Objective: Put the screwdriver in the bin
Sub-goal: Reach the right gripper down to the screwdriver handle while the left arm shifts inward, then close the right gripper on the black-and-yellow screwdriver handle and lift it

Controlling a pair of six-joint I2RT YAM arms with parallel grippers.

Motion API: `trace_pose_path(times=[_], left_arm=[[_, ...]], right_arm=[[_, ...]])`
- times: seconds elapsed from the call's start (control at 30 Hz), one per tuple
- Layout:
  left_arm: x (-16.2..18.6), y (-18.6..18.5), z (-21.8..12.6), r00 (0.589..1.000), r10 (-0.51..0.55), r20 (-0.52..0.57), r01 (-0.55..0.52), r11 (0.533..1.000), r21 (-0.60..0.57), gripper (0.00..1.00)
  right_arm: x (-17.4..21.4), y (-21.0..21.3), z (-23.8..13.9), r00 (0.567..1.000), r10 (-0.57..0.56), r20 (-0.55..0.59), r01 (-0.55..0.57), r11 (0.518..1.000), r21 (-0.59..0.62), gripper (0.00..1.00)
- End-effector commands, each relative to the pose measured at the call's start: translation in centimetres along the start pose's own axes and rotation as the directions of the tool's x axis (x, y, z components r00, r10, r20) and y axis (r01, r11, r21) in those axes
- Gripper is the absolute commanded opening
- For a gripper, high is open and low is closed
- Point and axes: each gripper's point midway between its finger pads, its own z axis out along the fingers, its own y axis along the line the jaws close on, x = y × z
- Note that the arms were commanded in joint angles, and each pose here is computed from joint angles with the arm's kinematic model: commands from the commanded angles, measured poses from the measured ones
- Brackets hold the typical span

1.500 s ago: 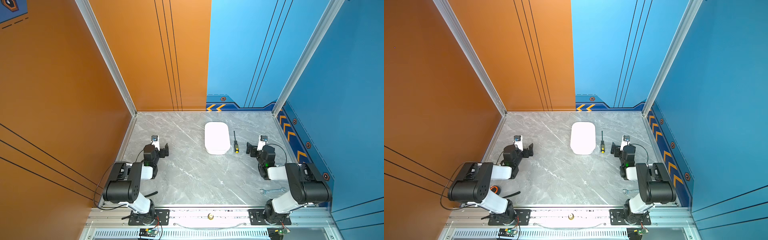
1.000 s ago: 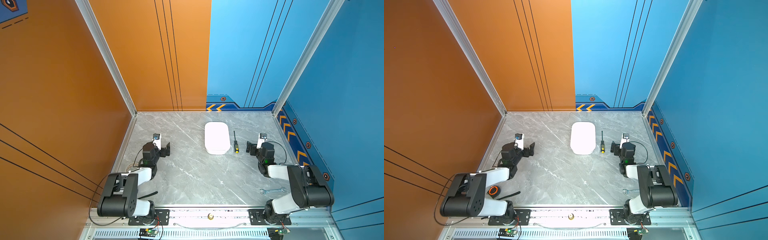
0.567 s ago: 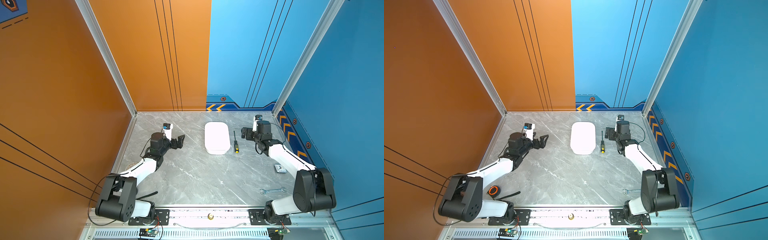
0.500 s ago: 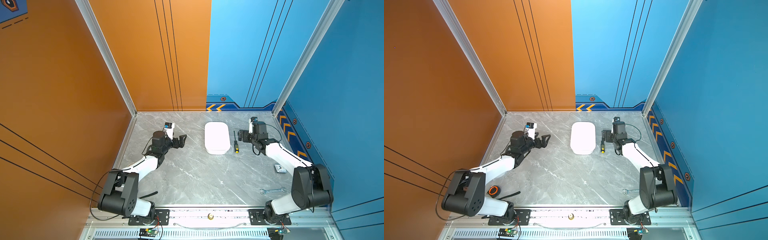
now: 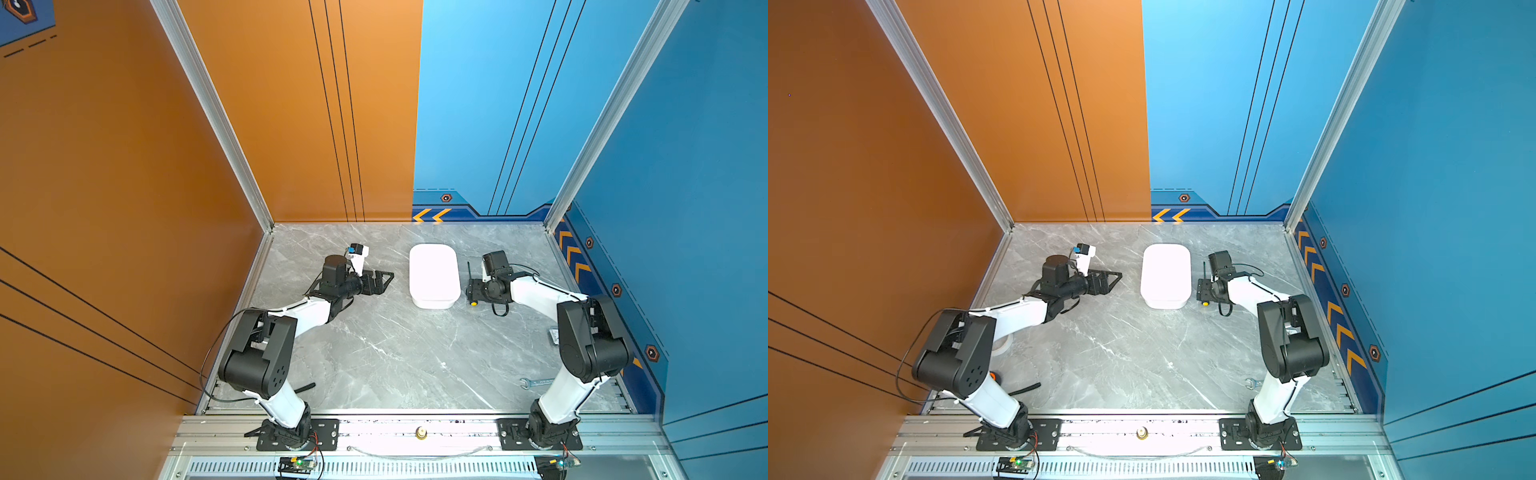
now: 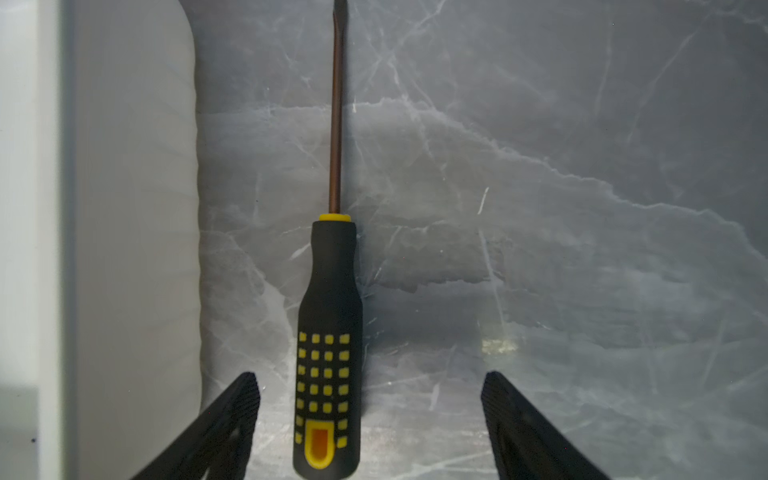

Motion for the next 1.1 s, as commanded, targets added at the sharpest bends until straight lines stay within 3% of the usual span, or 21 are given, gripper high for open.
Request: trace_pose_path(times=[0.0, 0.73, 1.07], left_arm=[[0.3, -1.0, 0.7, 0.999, -0.032, -0.035, 0.034, 0.998, 0.059, 0.98], [1.1, -2.1, -0.1, 0.996, 0.003, -0.089, 0.002, 0.998, 0.055, 0.98], [1.4, -1.9, -0.4, 0.994, 0.019, -0.107, -0.015, 0.999, 0.038, 0.98]], right_arm=[[0.3, 0.2, 0.4, 0.999, 0.011, -0.031, -0.010, 1.000, 0.020, 0.80], [0.8, 0.7, 2.8, 0.996, -0.002, -0.086, 0.004, 1.000, 0.028, 0.38], [0.9, 0.7, 2.3, 0.996, 0.014, -0.089, -0.012, 1.000, 0.025, 0.03]])
